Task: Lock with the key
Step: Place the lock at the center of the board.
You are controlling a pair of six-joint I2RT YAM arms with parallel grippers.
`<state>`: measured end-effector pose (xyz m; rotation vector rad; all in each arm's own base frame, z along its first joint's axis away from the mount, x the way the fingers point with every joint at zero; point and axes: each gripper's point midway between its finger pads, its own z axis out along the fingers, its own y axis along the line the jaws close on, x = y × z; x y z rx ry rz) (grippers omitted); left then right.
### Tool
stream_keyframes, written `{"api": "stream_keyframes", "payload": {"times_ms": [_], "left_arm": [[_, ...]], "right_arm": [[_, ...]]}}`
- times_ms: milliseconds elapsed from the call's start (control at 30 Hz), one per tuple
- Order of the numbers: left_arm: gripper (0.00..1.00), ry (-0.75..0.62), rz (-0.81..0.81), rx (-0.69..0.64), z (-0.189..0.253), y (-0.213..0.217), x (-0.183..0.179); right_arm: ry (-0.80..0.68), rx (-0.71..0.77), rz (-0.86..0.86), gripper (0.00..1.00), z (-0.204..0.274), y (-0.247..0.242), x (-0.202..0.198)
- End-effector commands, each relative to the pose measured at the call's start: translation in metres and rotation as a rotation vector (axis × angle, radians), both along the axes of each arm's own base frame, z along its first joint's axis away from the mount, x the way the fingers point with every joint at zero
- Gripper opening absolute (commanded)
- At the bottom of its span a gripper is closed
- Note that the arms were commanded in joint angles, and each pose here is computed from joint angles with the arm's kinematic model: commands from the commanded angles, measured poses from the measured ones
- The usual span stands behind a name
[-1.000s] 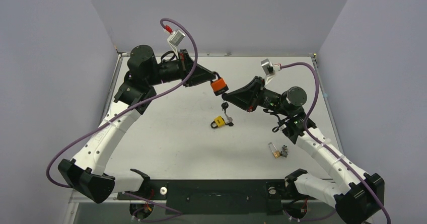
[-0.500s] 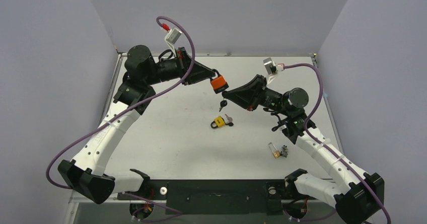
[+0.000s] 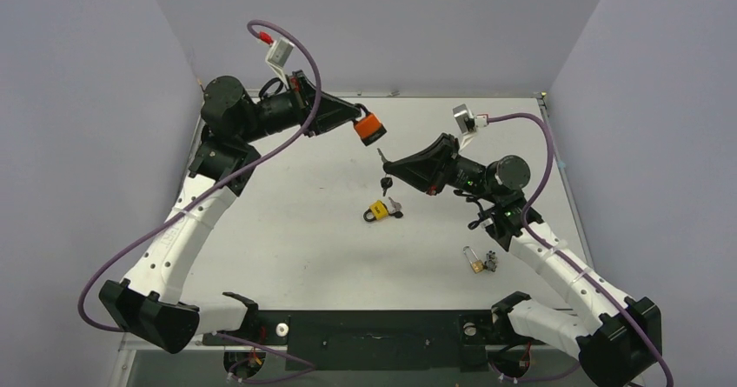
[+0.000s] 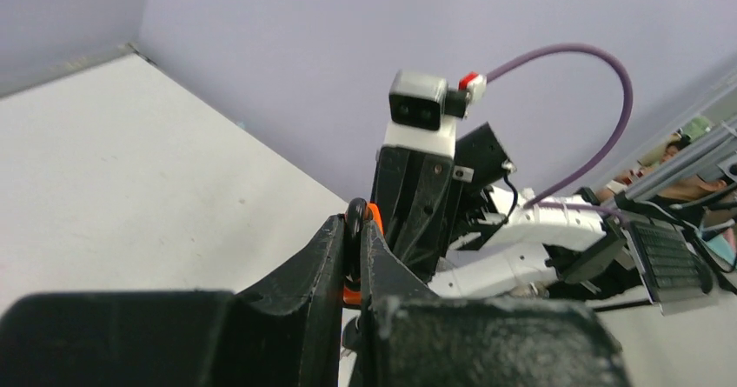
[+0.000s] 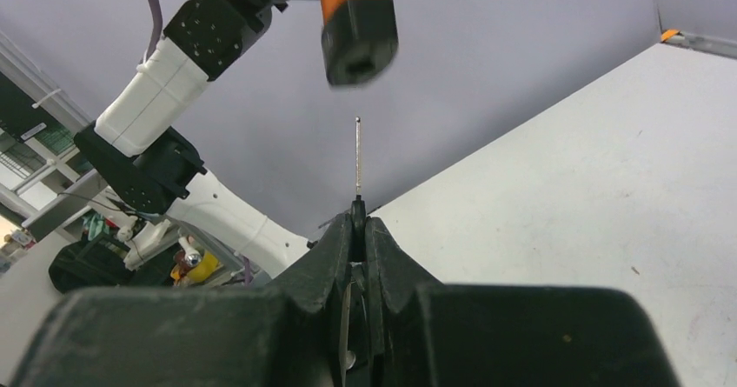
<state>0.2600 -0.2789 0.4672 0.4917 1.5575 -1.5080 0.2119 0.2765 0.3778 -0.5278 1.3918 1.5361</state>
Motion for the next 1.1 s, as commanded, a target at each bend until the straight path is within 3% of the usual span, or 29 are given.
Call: {"api": "stream_keyframes", "payload": {"times_ms": [0,167,267,467,567,700,1067], "left_arm": [[0.00,-0.232,0.098,-0.150,0.071,0.027,-0.010],[0.00,-0.230,0.136,-0.159,0.072,0.033,-0.003],[0.00,-0.193,0.255,-0.119,0.056,0.044,0.019],[0.00,0.085,0.640,0.006,-0.044,0.095,0.098],[0.00,0.261,0.805,-0.035,-0.099,0.137,0.134],[0.00,0.465,0.897,-0.091,-0.184,0.172,0.161],[0.00,0.733,0.967,-0.015,-0.318,0.223,0.201]], "right_arm": [[-0.016,-0.019,0.037,0.00,-0.009,-0.001,-0.010],[-0.005,-0.024,0.027,0.00,-0.016,-0.003,-0.008],[0.015,-0.049,-0.014,0.00,-0.023,-0.005,0.002],[0.115,-0.130,-0.278,0.00,-0.031,-0.020,0.064],[0.187,-0.212,-0.354,0.00,-0.051,-0.019,0.088],[0.243,-0.266,-0.392,0.00,-0.067,-0.012,0.107],[0.362,-0.371,-0.342,0.00,-0.113,0.064,0.164]]}}
